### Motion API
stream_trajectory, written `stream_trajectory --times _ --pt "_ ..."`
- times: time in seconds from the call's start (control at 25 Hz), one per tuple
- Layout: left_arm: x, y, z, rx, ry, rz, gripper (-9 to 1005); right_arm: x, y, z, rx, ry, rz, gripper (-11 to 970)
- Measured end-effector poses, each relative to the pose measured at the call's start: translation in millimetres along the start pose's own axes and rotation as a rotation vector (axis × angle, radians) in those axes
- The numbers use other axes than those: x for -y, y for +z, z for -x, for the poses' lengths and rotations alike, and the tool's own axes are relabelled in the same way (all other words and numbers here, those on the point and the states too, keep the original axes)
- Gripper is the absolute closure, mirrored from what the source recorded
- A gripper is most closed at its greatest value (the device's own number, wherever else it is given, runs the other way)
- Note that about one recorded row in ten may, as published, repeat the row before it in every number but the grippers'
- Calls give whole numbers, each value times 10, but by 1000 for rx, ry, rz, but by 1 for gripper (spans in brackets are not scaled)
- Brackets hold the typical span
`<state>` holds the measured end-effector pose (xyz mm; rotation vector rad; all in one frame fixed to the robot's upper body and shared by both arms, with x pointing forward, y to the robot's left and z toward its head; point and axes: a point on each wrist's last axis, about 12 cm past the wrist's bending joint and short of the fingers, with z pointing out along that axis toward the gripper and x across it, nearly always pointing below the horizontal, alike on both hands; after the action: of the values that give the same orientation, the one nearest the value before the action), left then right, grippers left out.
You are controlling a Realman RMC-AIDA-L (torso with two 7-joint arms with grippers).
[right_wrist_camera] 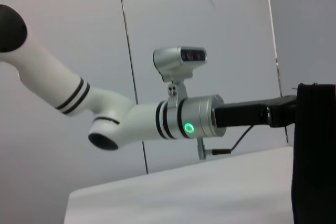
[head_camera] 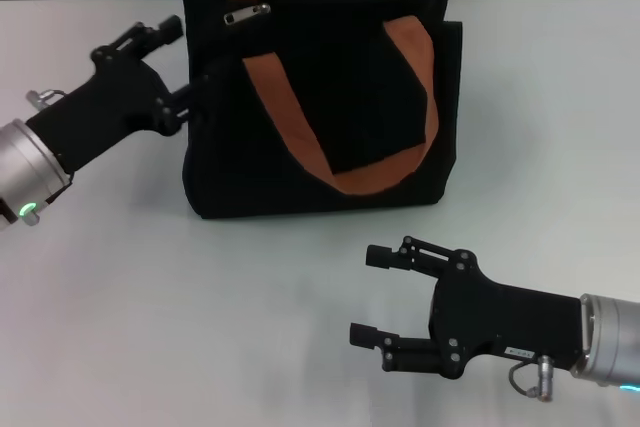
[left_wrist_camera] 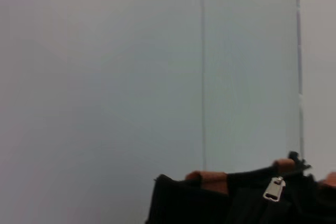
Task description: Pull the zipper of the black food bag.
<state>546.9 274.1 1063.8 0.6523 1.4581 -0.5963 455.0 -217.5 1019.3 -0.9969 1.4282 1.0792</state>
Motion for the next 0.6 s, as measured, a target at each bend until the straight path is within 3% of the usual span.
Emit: stream_trajectory --times 0.24,0.6 --pt "-5 85 38 17 23 9 219 29 83 7 -9 2 6 142" --pt "-142 152 51 32 -9 141 220 7 93 -8 -8 13 5 142"
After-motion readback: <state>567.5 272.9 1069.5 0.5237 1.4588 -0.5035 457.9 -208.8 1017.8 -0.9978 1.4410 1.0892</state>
